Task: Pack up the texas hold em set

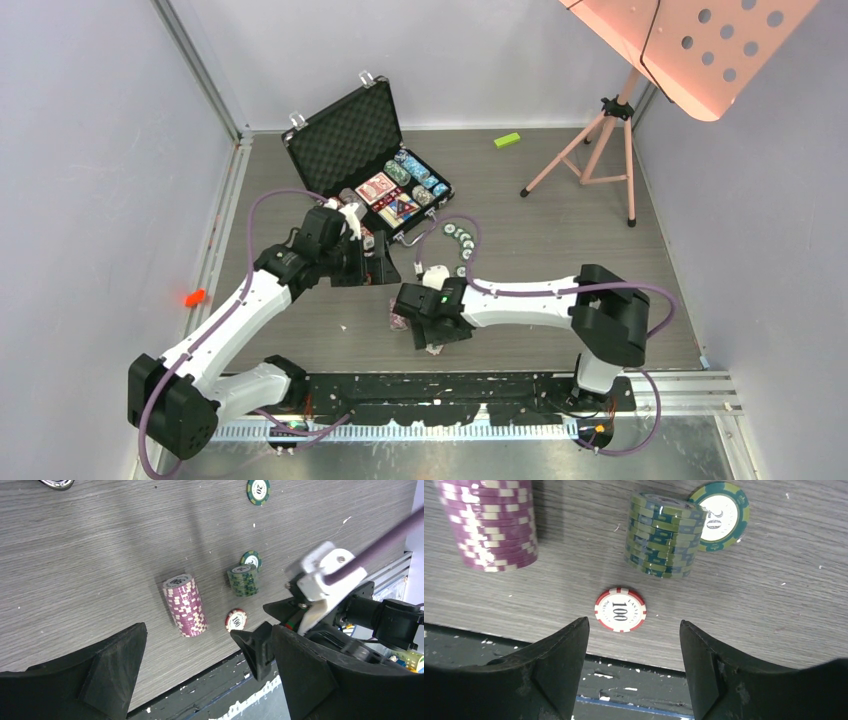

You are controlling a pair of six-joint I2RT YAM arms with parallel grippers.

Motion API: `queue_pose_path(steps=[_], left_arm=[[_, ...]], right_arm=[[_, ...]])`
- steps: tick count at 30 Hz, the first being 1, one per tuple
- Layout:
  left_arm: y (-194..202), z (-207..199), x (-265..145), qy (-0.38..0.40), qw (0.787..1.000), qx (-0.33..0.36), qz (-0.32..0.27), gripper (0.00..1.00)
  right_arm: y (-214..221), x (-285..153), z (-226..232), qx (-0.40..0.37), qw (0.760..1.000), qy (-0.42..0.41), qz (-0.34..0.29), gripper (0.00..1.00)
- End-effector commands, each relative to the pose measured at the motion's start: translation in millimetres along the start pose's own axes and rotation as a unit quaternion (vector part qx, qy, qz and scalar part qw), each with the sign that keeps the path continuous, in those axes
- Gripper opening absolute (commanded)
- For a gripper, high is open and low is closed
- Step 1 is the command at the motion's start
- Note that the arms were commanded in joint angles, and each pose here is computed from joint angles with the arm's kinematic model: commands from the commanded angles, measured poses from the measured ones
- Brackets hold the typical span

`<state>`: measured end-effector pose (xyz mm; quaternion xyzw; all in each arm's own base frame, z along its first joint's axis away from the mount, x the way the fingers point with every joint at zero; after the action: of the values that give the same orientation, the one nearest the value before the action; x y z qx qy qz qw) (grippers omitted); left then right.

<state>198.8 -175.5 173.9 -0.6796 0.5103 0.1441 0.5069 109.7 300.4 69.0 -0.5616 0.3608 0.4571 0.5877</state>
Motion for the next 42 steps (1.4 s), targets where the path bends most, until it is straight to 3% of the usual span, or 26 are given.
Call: queue_pose_path(steps=[1,18,27,37,42], left_arm=[[-18,-11,-8,0.019,0.999,0.004,-0.028,0.99],[-16,-8,-11,0.009,1.0,0.01,-0.028,0.99],[-15,-6,-10,0.007,1.0,0.012,-0.028,0.99],[-15,-7,-11,0.01,0.999,0.011,-0.029,0.99],[-16,-6,-10,0.01,0.999,0.011,-0.029,0.99]], right_arm=[[1,7,8,-0.004,1.0,0.003,0.006,0.72],[10,20,19,-0.032,0.999,0.019,0.027,0.7],[12,20,24,-0.042,0.999,0.018,0.03,0.64],[19,27,18,-0.034,0.998,0.039,0.043,0.56],[18,26,17,-0.034,0.998,0.041,0.04,0.43]])
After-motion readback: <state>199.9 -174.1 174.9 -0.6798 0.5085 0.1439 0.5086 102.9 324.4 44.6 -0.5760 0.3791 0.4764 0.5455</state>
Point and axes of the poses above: each gripper's point midway between its finger pads, its own x axis out along the fingers, its own z axis along the line the jaws close on, y = z × x, the point moved 3 cm from there along -x, back along the fingers, and after that the axes turned 8 degrees about x, right-handed, at the moved point
